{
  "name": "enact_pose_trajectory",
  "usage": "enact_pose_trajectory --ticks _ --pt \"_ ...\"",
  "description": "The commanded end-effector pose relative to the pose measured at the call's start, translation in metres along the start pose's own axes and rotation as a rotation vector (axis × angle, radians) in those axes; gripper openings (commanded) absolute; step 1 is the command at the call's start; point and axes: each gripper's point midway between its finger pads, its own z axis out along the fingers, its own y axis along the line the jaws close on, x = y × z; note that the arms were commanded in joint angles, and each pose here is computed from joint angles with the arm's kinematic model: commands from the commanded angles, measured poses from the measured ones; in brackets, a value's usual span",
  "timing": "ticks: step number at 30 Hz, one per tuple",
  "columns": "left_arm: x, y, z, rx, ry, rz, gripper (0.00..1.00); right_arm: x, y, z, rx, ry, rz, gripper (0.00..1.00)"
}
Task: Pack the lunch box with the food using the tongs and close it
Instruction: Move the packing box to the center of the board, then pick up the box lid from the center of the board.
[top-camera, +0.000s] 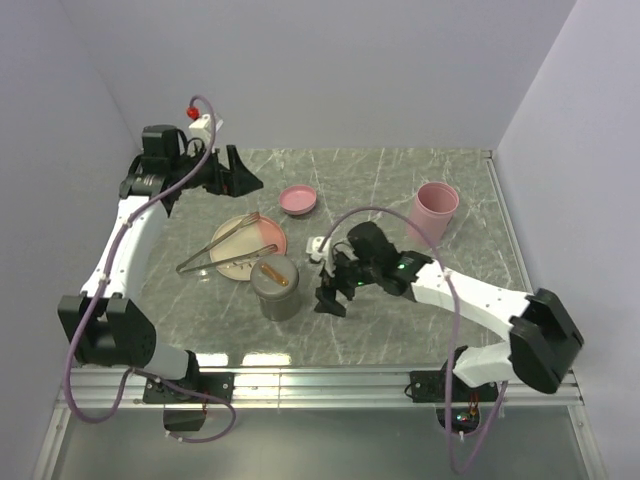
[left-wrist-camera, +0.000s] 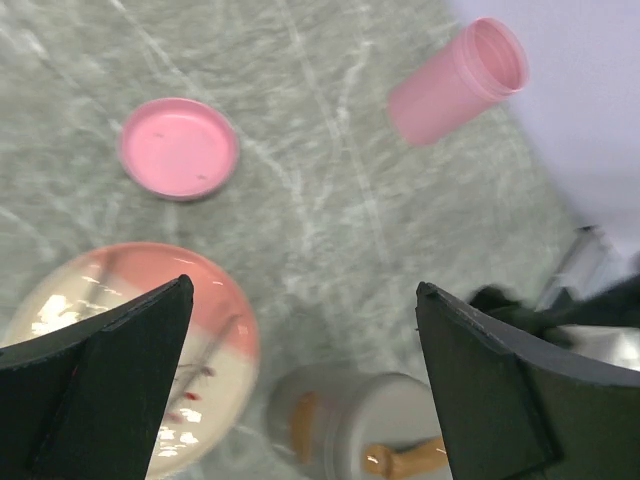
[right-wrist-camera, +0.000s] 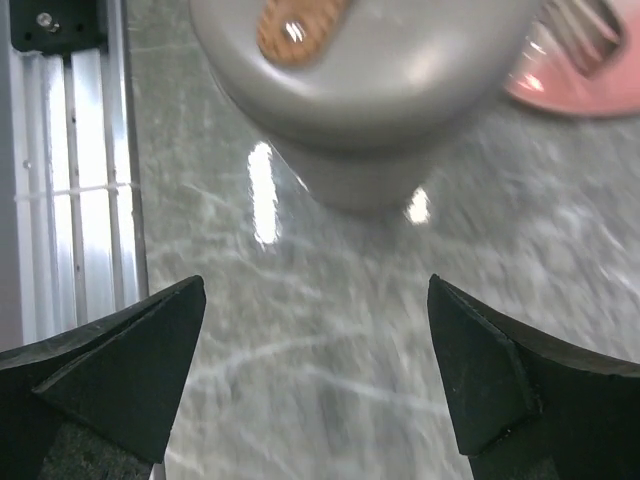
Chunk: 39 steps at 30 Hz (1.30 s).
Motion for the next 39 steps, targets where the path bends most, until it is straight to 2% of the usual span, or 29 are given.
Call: enact_pose_trajectory --ticks 1,3,4,6,7,8,9,11,14,18,21,24,28,39 --pt "-0.011 0.009 0.010 -0.089 0.032 0.150 1.00 -0.011 -0.009 -0.034 0.068 -0.055 -0.017 0.99" --pt "-0.008 0.007 0.029 -0.111 0.087 0.271 0.99 -0.018 -0.021 -0.056 0.121 -0.095 0.012 0.99" --pt "-0.009 0.017 0.034 -0.194 0.105 0.316 1.00 -0.020 -0.025 -0.063 0.143 -0.106 0.030 1.00" --pt "-0.002 0.013 0.057 -0.196 0.168 0.420 0.99 -0.025 -0.043 -0.087 0.217 -0.131 0.090 1.00" --pt "0.000 0.014 0.064 -0.203 0.187 0.443 0.99 -0.026 -0.050 -0.094 0.247 -0.131 0.112 1.00" --pt "0.015 0.020 0.080 -0.192 0.257 0.479 0.99 -0.024 -0.056 -0.103 0.277 -0.123 0.137 1.00" --pt "0.003 0.018 0.086 -0.200 0.248 0.507 0.99 -0.029 -0.072 -0.120 0.361 -0.132 0.157 1.00" --pt "0.025 0.022 0.104 -0.141 0.358 0.550 0.99 -0.030 -0.082 -0.138 0.429 -0.125 0.187 1.00" --pt "0.019 0.028 0.126 -0.137 0.371 0.610 0.97 -0.047 -0.091 -0.172 0.529 -0.203 0.195 1.00" --pt "0.033 0.041 0.153 -0.128 0.456 0.644 0.89 -0.059 -0.086 -0.201 0.578 -0.307 0.247 1.00" --pt "0.047 0.044 0.175 -0.124 0.517 0.632 0.78 -0.057 -0.084 -0.210 0.590 -0.330 0.299 1.00" --pt "0.059 0.045 0.191 -0.124 0.527 0.638 0.76 -0.047 -0.089 -0.215 0.637 -0.304 0.314 1.00" --pt "0.080 0.052 0.203 -0.108 0.579 0.656 0.75 -0.038 -0.086 -0.213 0.608 -0.274 0.343 1.00" --pt "0.105 0.073 0.235 -0.133 0.592 0.625 0.70 -0.040 -0.084 -0.216 0.586 -0.316 0.410 1.00"
